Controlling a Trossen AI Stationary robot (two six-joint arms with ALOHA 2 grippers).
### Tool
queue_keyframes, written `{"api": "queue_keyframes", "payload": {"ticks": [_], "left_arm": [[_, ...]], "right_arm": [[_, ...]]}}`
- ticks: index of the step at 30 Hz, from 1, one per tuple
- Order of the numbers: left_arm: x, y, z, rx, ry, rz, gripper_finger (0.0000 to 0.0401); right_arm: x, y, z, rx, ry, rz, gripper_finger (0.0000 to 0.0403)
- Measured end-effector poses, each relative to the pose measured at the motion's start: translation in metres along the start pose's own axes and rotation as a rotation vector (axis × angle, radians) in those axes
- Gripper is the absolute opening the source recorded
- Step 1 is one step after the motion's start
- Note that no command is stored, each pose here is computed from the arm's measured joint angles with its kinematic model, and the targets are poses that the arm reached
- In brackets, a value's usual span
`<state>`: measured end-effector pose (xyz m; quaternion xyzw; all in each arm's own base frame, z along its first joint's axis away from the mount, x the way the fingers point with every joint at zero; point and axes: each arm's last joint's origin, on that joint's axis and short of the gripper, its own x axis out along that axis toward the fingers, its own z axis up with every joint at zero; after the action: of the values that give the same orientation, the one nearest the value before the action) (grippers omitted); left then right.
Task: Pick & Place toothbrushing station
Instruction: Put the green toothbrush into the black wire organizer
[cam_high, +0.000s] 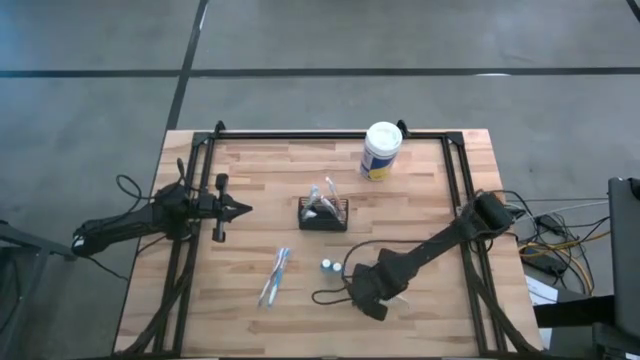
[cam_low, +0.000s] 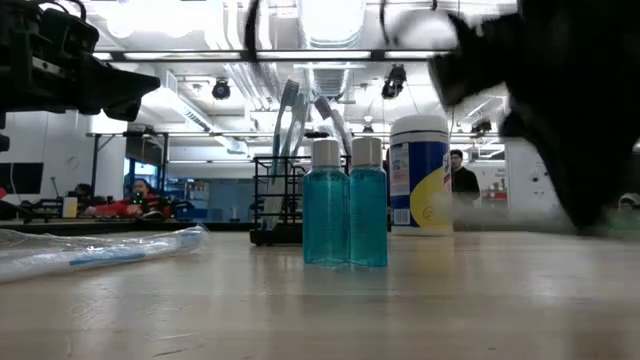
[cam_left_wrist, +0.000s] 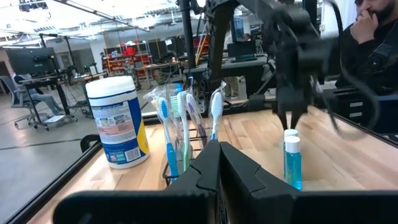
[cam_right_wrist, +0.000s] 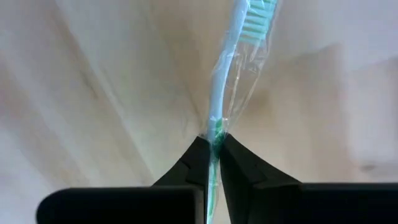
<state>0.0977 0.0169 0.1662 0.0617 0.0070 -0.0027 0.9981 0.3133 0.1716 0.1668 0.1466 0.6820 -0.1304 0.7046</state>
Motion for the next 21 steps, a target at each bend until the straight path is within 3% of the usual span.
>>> {"api": "queue_keyframes", "payload": {"ticks": [6, 14, 18, 21], "left_arm": [[0.000, 0.000, 0.000, 0.001, -0.005, 0.000, 0.0012], [0.000, 0.000, 0.002, 0.000, -0.010, 0.000, 0.0012], [0.000, 0.000, 0.002, -0.001, -0.012, 0.000, 0.0012], [0.000, 0.000, 0.003, 0.007, -0.015, 0.005, 0.0012]], "right_arm": [[-0.056, -0.011, -0.008, -0.047, -0.256, 0.006, 0.0016], [-0.151, -0.046, -0.028, -0.219, -0.809, 0.045, 0.0015], [-0.183, -0.072, -0.044, -0.348, -1.109, 0.111, 0.0015], [-0.190, -0.096, -0.054, -0.429, -1.289, 0.223, 0.0015]]}}
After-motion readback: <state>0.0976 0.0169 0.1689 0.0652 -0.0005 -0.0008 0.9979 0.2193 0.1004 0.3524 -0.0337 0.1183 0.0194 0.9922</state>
